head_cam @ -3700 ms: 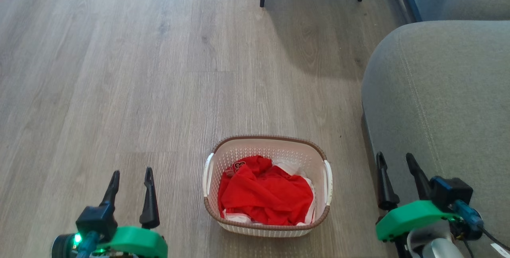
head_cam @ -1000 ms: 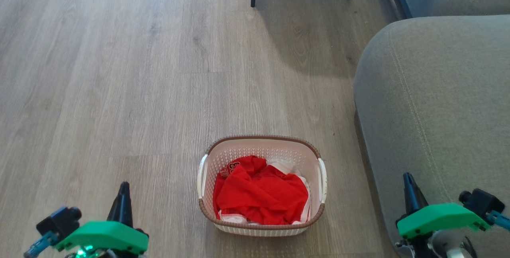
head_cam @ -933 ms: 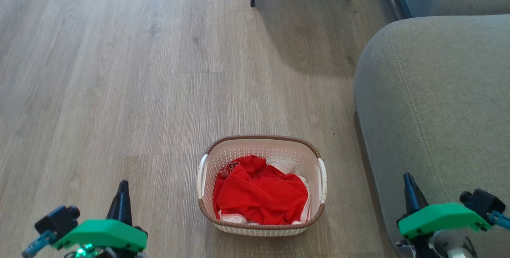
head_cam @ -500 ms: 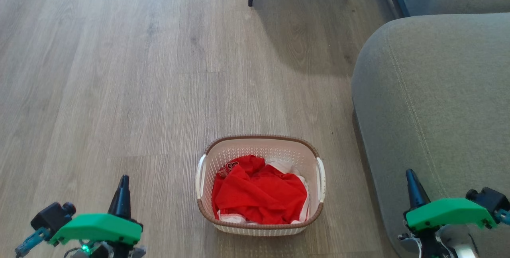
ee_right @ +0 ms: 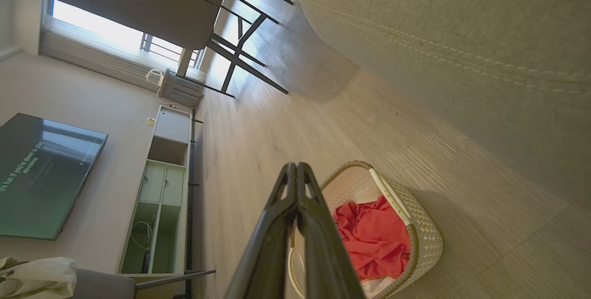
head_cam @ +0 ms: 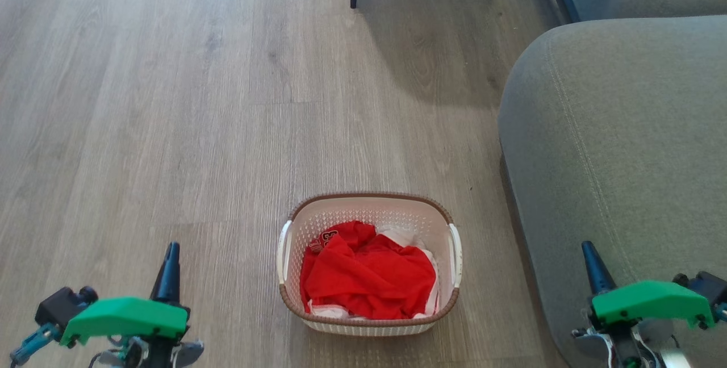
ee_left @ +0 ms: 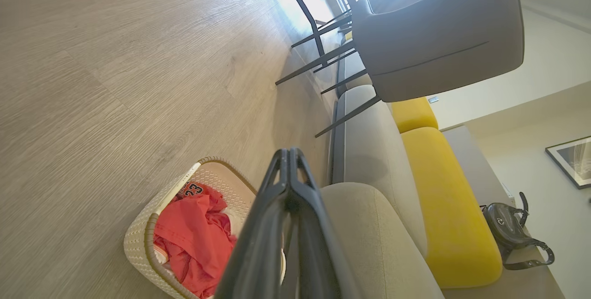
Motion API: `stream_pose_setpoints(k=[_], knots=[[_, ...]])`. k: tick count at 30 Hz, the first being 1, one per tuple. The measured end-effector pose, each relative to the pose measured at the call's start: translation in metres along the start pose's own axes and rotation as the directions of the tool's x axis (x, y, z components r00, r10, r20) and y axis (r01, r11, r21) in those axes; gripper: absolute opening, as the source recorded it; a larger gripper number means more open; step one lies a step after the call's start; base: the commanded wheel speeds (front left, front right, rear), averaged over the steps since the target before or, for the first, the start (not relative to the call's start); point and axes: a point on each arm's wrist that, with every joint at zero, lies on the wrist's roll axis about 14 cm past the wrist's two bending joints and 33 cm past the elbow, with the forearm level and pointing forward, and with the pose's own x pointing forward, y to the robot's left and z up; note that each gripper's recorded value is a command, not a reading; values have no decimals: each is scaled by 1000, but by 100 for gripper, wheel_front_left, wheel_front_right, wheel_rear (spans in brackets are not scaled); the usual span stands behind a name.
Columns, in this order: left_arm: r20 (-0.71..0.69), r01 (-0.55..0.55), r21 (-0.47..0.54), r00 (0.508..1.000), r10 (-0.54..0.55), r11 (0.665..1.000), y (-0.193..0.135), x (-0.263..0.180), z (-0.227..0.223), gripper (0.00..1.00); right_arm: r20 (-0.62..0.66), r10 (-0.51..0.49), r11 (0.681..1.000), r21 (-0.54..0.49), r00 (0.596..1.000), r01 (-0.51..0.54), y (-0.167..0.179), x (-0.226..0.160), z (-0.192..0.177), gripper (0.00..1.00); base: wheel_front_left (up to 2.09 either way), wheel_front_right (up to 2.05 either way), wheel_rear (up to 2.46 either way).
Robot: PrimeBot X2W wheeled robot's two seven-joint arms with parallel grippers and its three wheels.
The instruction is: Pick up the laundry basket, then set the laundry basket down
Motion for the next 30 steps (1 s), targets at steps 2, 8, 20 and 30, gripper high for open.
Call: stream_pose_setpoints(k=[2,8,20,30], knots=[[-5,3,-22,1000,-3,1000,-1,1,0,0,0,0,1000,20,1000,0,0,1,1,0,0,0,0],[-13,13,-92,1000,-14,996,-4,4,-1,0,5,5,997,83,1000,-5,2,3,5,0,0,0,0],[-14,30,-234,999,-34,972,-8,9,3,0,16,-4,978,209,1000,1,-1,3,12,0,0,0,0],[-22,42,-344,998,-53,938,-12,12,2,0,24,6,951,310,1000,-13,1,5,17,0,0,0,0]])
